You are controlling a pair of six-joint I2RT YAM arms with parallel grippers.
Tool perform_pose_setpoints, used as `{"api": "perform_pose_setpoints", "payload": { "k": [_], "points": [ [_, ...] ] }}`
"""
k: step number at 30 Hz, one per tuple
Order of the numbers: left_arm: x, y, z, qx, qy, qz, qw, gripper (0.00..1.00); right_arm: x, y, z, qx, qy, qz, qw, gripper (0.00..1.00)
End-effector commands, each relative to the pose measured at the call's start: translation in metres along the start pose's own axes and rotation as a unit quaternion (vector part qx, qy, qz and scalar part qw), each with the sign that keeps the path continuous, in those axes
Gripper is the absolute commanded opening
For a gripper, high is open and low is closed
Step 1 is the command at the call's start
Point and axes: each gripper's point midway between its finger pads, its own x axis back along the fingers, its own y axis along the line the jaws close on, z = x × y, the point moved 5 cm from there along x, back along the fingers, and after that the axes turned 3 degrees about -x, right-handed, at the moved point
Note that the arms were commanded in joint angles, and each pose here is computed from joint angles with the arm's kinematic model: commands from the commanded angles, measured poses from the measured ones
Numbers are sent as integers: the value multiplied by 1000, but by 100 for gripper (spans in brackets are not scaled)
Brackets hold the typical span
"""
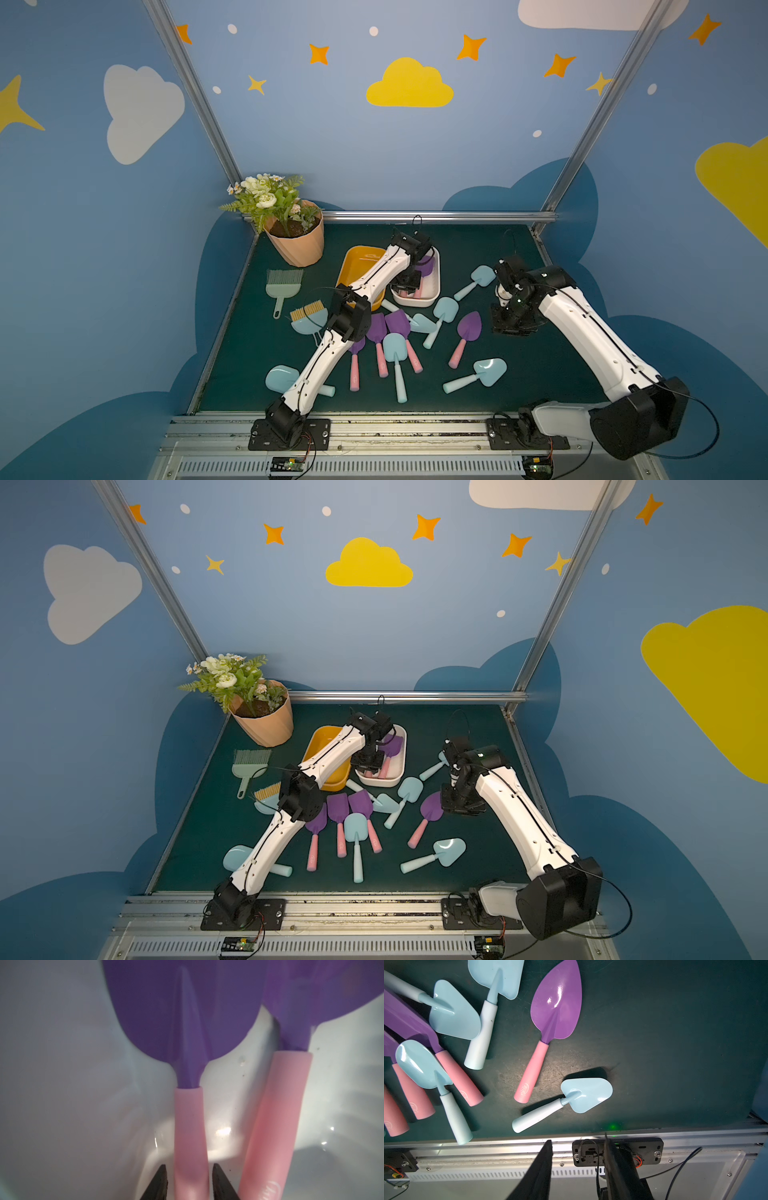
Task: Sort the small shovels by color and place them into the storage box
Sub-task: Place the shovel in the storage box, then pick up the shovel from the center of the board.
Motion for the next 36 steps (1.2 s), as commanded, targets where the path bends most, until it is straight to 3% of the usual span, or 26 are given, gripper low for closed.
{"api": "perform_pose_setpoints", "payload": {
  "k": [1, 9, 15, 20, 24, 30, 36],
  "points": [
    [16, 1, 0, -11, -16, -8, 1000, 30, 3, -2, 3, -1, -5, -4, 1000, 42],
    [74, -13, -6, -36, -93, 9, 995, 41, 10, -2, 3, -4, -8, -7, 1000, 42],
    [139, -19, 1, -52, -163, 18, 985, 46, 20, 1, 4, -5, -12, -23, 1000, 42],
    [195, -10, 22, -50, -204, 13, 978, 48, 22, 2, 7, -27, 2, -25, 999, 41],
    [225, 11, 51, -32, -202, -2, 979, 48, 31, 3, 12, -40, -10, -36, 998, 40],
    [235, 48, 104, 15, -184, -43, 982, 48, 41, 2, 24, -61, -25, -55, 996, 42],
    [217, 86, 162, 79, -177, -67, 979, 49, 34, 9, 37, -89, 4, -79, 993, 44]
  ]
}}
